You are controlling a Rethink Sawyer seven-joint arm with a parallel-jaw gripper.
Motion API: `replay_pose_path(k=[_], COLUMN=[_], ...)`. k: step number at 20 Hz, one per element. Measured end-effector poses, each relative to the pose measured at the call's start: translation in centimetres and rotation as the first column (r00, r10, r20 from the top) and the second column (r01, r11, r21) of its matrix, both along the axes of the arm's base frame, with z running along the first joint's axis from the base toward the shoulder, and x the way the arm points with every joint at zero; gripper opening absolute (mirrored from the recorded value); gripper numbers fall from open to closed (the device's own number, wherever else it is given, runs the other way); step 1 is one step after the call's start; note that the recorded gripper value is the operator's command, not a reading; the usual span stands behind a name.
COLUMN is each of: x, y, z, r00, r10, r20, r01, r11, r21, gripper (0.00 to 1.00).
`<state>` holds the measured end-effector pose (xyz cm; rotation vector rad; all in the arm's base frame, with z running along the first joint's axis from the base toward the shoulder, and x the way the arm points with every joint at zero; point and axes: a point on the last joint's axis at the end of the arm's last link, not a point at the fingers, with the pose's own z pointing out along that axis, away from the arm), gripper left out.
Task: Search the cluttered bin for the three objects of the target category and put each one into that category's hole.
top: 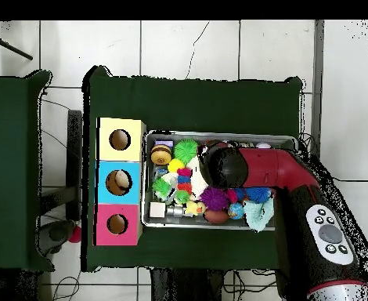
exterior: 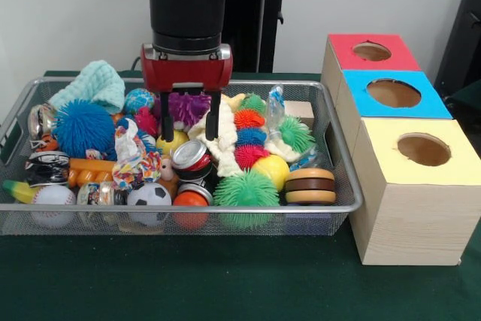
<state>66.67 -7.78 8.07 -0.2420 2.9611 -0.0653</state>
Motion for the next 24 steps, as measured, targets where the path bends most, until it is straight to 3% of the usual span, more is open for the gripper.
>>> replay_pose_path(k=[7,18,24], x=[-0.1,-0.1,-0.2], y=[-1.0,-3.6,-4.2], z=[-1.0,-1.5,-2.2], r00=[0.9997,0.9996,0.9989], r10=[0.023,0.021,0.043], r20=[0.002,0.019,0.02], r01=[-0.023,-0.021,-0.042], r11=[0.9997,0.9997,0.9986], r21=[-0.012,-0.01,-0.032], gripper=[1.0,1.0,1.0])
